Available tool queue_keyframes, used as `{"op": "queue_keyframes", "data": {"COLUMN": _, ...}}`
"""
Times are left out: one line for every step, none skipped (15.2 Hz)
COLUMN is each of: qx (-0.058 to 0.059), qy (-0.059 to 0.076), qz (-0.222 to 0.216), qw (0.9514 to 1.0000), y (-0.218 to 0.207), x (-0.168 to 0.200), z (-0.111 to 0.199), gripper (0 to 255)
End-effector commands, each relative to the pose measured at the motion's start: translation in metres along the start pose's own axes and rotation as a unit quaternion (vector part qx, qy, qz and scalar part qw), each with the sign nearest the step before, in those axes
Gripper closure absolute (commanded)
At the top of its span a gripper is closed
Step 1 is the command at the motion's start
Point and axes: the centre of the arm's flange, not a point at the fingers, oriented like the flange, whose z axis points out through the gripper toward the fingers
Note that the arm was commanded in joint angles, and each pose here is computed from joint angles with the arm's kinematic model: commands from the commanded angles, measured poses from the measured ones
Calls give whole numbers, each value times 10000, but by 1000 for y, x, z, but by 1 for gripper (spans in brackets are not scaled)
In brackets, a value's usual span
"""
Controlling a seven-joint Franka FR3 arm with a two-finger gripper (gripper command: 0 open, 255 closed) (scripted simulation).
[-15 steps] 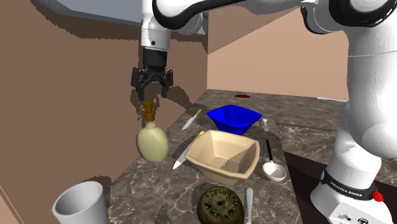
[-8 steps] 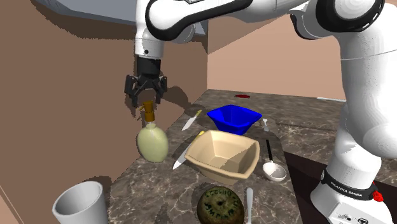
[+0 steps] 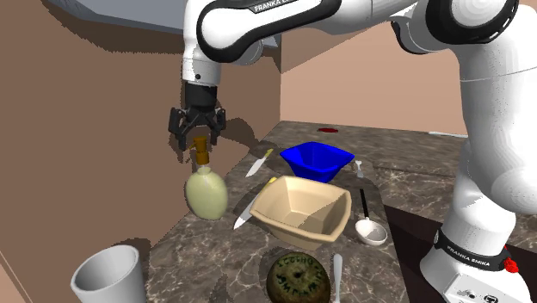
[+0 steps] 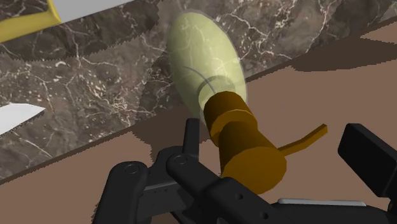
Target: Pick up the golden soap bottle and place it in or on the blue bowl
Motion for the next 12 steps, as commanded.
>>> {"op": "queue_keyframes", "data": {"qx": 0, "qy": 0, "qz": 0, "qw": 10000, "y": 0, "x": 0, "z": 0, "gripper": 0}}
{"op": "queue_keyframes", "data": {"qx": 0, "qy": 0, "qz": 0, "qw": 10000, "y": 0, "x": 0, "z": 0, "gripper": 255}}
{"op": "queue_keyframes", "data": {"qx": 0, "qy": 0, "qz": 0, "qw": 10000, "y": 0, "x": 0, "z": 0, "gripper": 255}}
{"op": "queue_keyframes", "data": {"qx": 0, "qy": 0, "qz": 0, "qw": 10000, "y": 0, "x": 0, "z": 0, "gripper": 255}}
{"op": "queue_keyframes", "data": {"qx": 0, "qy": 0, "qz": 0, "qw": 10000, "y": 0, "x": 0, "z": 0, "gripper": 255}}
{"op": "queue_keyframes", "data": {"qx": 0, "qy": 0, "qz": 0, "qw": 10000, "y": 0, "x": 0, "z": 0, "gripper": 255}}
{"op": "queue_keyframes", "data": {"qx": 0, "qy": 0, "qz": 0, "qw": 10000, "y": 0, "x": 0, "z": 0, "gripper": 255}}
{"op": "queue_keyframes", "data": {"qx": 0, "qy": 0, "qz": 0, "qw": 10000, "y": 0, "x": 0, "z": 0, "gripper": 255}}
{"op": "queue_keyframes", "data": {"qx": 0, "qy": 0, "qz": 0, "qw": 10000, "y": 0, "x": 0, "z": 0, "gripper": 255}}
{"op": "queue_keyframes", "data": {"qx": 0, "qy": 0, "qz": 0, "qw": 10000, "y": 0, "x": 0, "z": 0, "gripper": 255}}
{"op": "queue_keyframes", "data": {"qx": 0, "qy": 0, "qz": 0, "qw": 10000, "y": 0, "x": 0, "z": 0, "gripper": 255}}
{"op": "queue_keyframes", "data": {"qx": 0, "qy": 0, "qz": 0, "qw": 10000, "y": -1, "x": 0, "z": -5, "gripper": 255}}
